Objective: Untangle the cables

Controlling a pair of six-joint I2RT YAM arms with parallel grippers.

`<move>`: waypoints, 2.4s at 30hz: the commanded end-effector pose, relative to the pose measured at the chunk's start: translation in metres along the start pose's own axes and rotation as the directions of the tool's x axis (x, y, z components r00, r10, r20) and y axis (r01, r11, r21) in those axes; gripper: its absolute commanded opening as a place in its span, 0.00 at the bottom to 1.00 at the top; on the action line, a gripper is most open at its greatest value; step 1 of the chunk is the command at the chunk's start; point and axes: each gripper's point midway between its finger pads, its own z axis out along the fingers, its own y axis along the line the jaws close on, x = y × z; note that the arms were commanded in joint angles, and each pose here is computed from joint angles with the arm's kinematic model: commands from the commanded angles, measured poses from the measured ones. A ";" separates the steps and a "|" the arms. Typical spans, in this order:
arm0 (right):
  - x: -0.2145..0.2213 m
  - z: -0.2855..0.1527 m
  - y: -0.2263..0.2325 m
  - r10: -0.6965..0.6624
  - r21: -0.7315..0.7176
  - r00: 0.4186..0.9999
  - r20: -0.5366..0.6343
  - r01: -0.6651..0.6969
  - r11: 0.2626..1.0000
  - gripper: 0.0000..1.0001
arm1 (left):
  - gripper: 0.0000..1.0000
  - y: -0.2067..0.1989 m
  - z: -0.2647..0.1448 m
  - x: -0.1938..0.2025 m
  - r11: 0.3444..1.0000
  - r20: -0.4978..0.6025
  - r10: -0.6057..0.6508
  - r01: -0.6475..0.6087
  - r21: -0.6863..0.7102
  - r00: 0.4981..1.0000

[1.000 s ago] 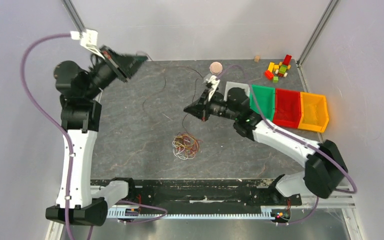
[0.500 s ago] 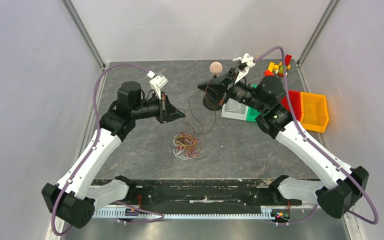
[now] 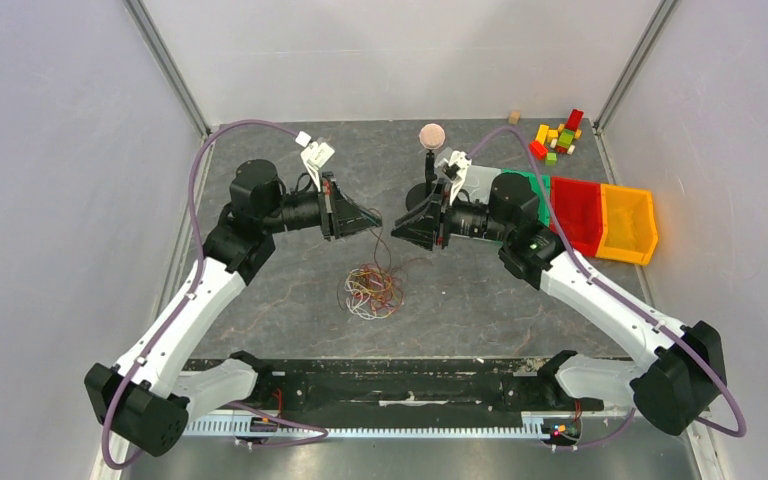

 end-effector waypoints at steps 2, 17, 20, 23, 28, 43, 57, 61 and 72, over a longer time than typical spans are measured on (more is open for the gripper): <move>-0.013 -0.002 0.024 -0.031 -0.111 0.999 0.045 0.036 0.993 0.35 | 0.02 -0.013 0.006 -0.018 0.997 0.052 -0.030 0.027 0.070 0.998; 0.006 -0.001 0.023 0.032 -0.097 0.999 -0.007 -0.033 0.995 0.83 | 0.02 0.005 0.017 -0.021 0.998 0.061 -0.061 0.060 0.022 0.996; 0.014 0.006 0.012 0.028 -0.058 1.000 0.011 -0.028 0.998 0.85 | 0.02 0.000 0.018 -0.030 0.998 0.085 -0.050 0.046 0.039 0.995; 0.021 0.020 0.010 0.039 -0.066 0.999 0.014 -0.038 0.997 0.79 | 0.02 0.000 0.019 -0.036 0.997 0.099 -0.064 0.060 0.040 0.993; 0.024 0.028 0.010 0.028 -0.062 1.000 0.011 -0.027 0.998 0.14 | 0.02 0.002 0.018 -0.048 0.998 0.134 -0.058 0.058 -0.001 0.989; -0.100 -0.102 -0.030 -0.037 0.367 0.990 0.135 -0.016 0.930 0.00 | 0.77 0.037 -0.013 -0.030 0.971 0.101 0.051 -0.025 -0.239 0.994; -0.247 -0.189 -0.072 -0.200 0.534 0.916 0.348 -0.018 0.845 0.00 | 0.80 0.052 -0.017 -0.009 0.962 0.080 0.026 -0.004 -0.273 0.996; -0.265 -0.203 -0.090 -0.237 0.554 0.895 0.379 -0.015 0.832 0.00 | 0.80 0.053 -0.017 -0.005 0.962 0.078 0.026 -0.004 -0.274 0.997; -0.332 -0.223 -0.096 -0.309 0.520 0.819 0.484 0.015 0.854 0.00 | 0.82 0.058 -0.017 0.002 0.959 0.072 0.018 0.003 -0.283 0.997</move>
